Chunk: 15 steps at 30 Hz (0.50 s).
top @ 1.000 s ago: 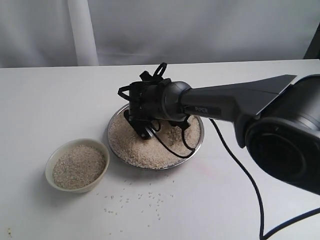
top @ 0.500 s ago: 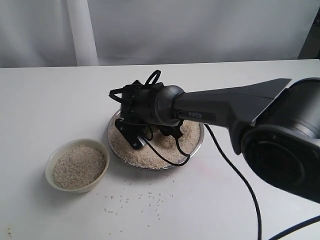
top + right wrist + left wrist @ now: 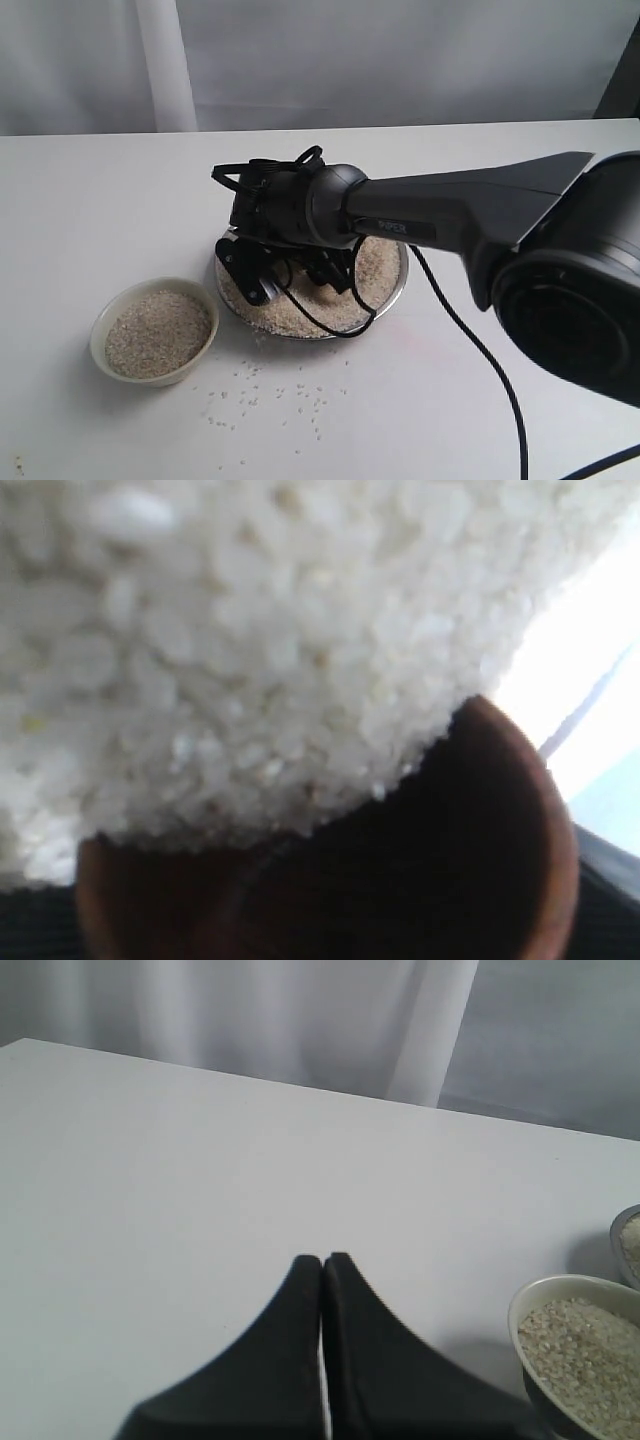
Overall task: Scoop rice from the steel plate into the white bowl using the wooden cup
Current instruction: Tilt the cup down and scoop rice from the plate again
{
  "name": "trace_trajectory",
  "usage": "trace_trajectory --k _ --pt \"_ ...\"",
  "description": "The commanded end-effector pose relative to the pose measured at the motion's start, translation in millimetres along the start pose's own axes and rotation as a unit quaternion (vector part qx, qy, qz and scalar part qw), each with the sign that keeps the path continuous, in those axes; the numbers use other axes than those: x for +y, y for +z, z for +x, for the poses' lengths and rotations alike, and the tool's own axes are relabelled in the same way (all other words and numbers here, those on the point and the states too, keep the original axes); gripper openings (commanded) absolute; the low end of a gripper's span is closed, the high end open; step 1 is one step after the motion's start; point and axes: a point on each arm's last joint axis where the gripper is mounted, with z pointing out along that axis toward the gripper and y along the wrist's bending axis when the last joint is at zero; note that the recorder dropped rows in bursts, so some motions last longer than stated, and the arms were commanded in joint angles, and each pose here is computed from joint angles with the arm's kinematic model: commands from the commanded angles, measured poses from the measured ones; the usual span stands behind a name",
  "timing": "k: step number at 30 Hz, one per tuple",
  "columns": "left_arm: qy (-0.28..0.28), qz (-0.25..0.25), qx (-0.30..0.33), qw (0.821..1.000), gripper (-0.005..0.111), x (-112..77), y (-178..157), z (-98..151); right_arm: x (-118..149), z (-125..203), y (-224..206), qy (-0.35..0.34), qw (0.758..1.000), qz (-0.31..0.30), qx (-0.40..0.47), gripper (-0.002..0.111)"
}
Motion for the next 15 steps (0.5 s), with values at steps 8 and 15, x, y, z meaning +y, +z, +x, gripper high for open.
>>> trace_trajectory --k 8,15 --pt "-0.003 0.005 -0.004 1.0 0.0 -0.8 -0.3 -1.5 0.6 -1.9 -8.5 0.028 0.999 -0.018 -0.025 0.0" --pt "-0.003 0.005 -0.004 1.0 0.0 -0.8 -0.3 -1.5 2.3 -4.6 -11.6 0.054 0.997 -0.035 -0.047 0.0"
